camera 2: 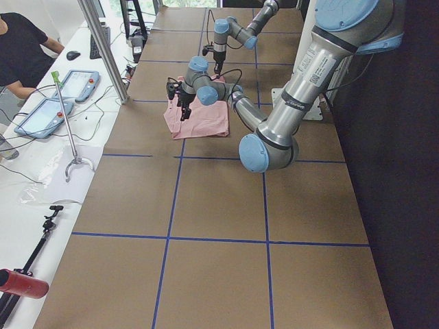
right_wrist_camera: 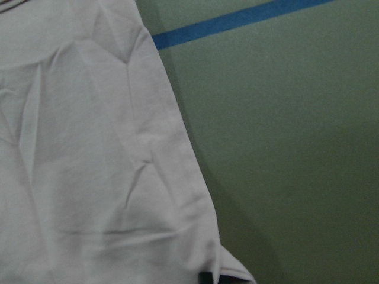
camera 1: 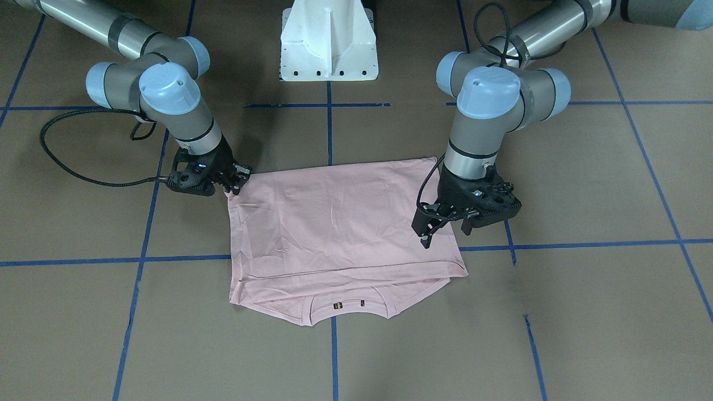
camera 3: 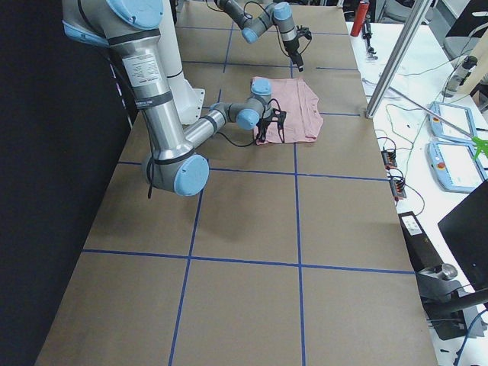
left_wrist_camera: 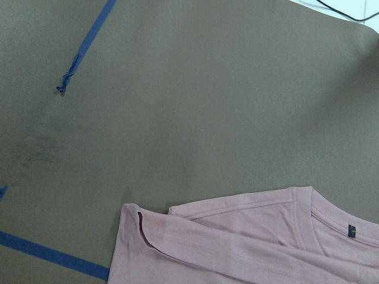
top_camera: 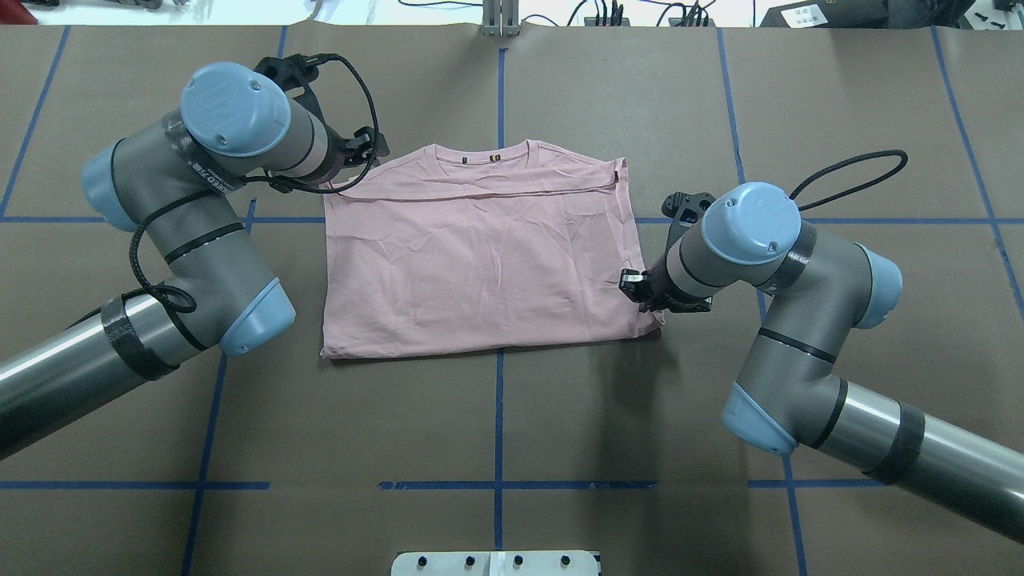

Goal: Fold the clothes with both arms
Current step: 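Drag the folded shirt toward the robot with the right gripper while the left arm withdraws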

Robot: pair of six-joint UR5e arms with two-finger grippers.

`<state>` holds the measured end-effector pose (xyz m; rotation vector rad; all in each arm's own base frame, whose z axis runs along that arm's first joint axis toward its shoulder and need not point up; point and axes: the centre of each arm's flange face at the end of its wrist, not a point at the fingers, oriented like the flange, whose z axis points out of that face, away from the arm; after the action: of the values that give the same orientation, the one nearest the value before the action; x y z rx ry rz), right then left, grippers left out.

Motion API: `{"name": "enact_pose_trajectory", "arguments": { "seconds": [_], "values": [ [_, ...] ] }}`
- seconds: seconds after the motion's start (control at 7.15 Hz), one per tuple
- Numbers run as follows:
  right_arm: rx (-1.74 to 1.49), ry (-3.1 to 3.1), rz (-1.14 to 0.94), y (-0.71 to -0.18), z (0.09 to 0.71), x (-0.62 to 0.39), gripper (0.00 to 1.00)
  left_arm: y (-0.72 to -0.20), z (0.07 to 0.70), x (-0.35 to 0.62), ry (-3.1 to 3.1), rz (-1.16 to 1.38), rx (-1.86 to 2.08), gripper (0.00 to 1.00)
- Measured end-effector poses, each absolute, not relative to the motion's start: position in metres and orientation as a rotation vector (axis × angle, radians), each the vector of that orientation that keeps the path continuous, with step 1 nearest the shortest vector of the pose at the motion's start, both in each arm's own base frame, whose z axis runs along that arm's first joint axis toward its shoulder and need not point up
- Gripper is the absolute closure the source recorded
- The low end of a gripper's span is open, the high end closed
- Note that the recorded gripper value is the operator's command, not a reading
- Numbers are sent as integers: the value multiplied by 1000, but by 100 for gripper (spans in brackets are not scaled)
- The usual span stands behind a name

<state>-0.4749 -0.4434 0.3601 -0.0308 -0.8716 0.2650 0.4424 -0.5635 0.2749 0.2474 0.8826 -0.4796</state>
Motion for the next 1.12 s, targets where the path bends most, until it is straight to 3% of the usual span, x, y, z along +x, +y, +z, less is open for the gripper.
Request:
{"name": "enact_pose_trajectory", "arguments": {
  "seconds": [0.56, 1.12],
  "values": [
    [-74, -866, 216, -385, 358, -447, 100, -560, 273, 447, 888, -481, 245, 0],
    [-178, -820, 117, -231, 341, -460, 100, -549, 273, 458, 892, -480, 232, 0]
  ]
}}
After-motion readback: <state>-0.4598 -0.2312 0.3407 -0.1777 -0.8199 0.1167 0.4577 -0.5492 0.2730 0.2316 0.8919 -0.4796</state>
